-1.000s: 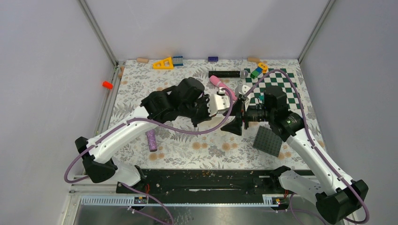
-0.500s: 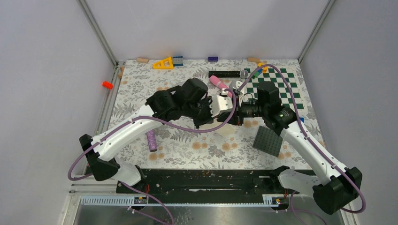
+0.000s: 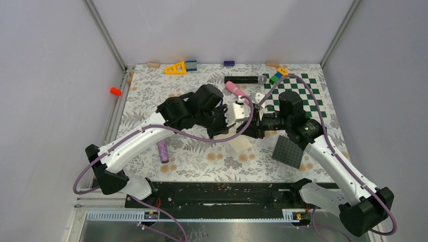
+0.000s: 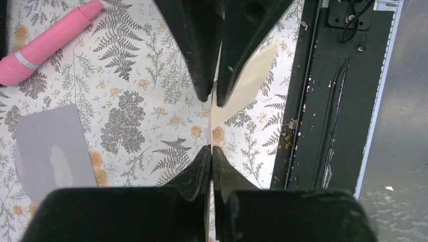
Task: Place the letter into the envelope and seal it
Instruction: Fold the letter.
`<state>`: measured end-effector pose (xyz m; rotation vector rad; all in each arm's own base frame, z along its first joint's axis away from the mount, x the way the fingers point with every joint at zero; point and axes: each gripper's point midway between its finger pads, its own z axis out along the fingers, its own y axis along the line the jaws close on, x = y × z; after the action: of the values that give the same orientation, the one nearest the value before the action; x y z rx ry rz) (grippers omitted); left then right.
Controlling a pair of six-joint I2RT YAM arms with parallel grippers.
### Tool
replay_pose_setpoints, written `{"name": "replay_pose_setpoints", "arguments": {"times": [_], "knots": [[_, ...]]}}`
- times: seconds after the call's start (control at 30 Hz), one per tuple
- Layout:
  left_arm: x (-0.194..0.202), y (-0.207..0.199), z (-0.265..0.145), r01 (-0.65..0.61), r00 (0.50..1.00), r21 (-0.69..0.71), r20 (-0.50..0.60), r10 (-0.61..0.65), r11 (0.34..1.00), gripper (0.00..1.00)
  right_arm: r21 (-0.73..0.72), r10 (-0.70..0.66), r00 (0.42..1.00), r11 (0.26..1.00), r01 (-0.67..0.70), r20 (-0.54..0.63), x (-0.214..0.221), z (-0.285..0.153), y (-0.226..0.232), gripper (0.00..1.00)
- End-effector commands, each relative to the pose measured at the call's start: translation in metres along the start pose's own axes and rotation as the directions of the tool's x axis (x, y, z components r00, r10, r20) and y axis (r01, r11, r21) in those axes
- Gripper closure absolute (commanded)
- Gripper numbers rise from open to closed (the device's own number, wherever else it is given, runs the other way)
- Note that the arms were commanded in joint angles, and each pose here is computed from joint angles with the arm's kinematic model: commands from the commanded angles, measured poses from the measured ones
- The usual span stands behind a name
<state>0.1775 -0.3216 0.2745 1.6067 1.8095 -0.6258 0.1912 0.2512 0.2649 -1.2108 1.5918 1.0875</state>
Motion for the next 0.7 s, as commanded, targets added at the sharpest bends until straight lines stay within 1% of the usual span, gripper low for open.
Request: {"name": "replay_pose_setpoints", "arguments": {"times": [0.0,0.03,0.07,0.1,0.13,0.17,0.2,0.27,0.33,0.37,0.4,0.47,0.5,0.57,0.6,0.67], "knots": [[-0.013,0.000,-0.007,-0.004,0.999,0.003,0.051,0.004,1.000,1.00,0.021,-0.032,0.999,0.999,0.033,-0.023,0.007,-0.002,-0.001,0.87],[-0.013,0.001,-0.007,-0.003,0.999,0.002,0.051,0.003,1.000,1.00,0.021,-0.032,0.999,0.999,0.032,-0.025,0.008,-0.002,-0.001,0.88],[-0.013,0.001,-0.008,-0.004,0.999,-0.001,0.053,0.004,1.000,1.00,0.022,-0.032,0.999,0.999,0.032,-0.025,0.008,-0.002,-0.001,0.84],[-0.013,0.001,-0.008,-0.003,0.999,-0.001,0.053,0.003,1.000,1.00,0.024,-0.033,0.999,0.999,0.033,-0.024,0.008,-0.003,-0.001,0.73],[-0.014,0.001,-0.008,-0.004,0.999,-0.002,0.055,0.004,1.000,1.00,0.025,-0.033,0.999,0.999,0.033,-0.025,0.008,-0.003,-0.001,0.57],[-0.014,0.001,-0.009,-0.004,0.998,-0.003,0.056,0.004,1.000,1.00,0.026,-0.035,0.999,0.999,0.036,-0.023,0.007,-0.003,-0.001,0.51],[-0.014,0.002,-0.009,-0.004,0.998,-0.006,0.056,0.004,1.000,1.00,0.029,-0.035,0.999,0.999,0.036,-0.024,0.007,-0.003,-0.001,0.52],[-0.013,0.002,-0.011,-0.003,0.998,-0.009,0.057,0.003,1.000,1.00,0.037,-0.034,0.999,0.999,0.035,-0.025,0.007,-0.004,-0.002,0.73],[-0.014,0.003,-0.012,-0.002,0.998,-0.015,0.062,0.003,1.000,1.00,0.043,-0.032,0.999,0.999,0.033,-0.031,0.009,-0.004,-0.003,0.85],[-0.014,0.003,-0.013,-0.002,0.998,-0.018,0.065,0.004,1.000,1.00,0.044,-0.030,0.999,0.999,0.031,-0.035,0.010,-0.004,-0.003,0.87],[-0.015,0.004,-0.014,-0.002,0.998,-0.021,0.067,0.004,1.000,1.00,0.043,-0.028,0.999,0.999,0.030,-0.037,0.011,-0.004,-0.003,0.81],[-0.015,0.004,-0.015,-0.004,0.998,-0.025,0.069,0.005,1.000,1.00,0.046,-0.027,0.999,0.999,0.029,-0.038,0.011,-0.004,-0.003,0.58],[-0.015,0.005,-0.016,-0.004,0.997,-0.030,0.070,0.006,1.000,1.00,0.048,-0.029,0.999,0.998,0.030,-0.038,0.011,-0.005,-0.003,0.55],[-0.015,0.006,-0.017,-0.004,0.997,-0.035,0.074,0.006,0.999,1.00,0.048,-0.031,0.999,0.998,0.033,-0.039,0.011,-0.006,-0.002,0.56],[-0.015,0.007,-0.018,-0.003,0.997,-0.039,0.075,0.006,0.999,1.00,0.048,-0.030,0.999,0.998,0.032,-0.042,0.012,-0.006,-0.002,0.59],[-0.015,0.007,-0.021,-0.004,0.997,-0.043,0.082,0.007,0.999,1.00,0.052,-0.029,0.999,0.998,0.032,-0.045,0.013,-0.006,-0.002,0.82]]}}
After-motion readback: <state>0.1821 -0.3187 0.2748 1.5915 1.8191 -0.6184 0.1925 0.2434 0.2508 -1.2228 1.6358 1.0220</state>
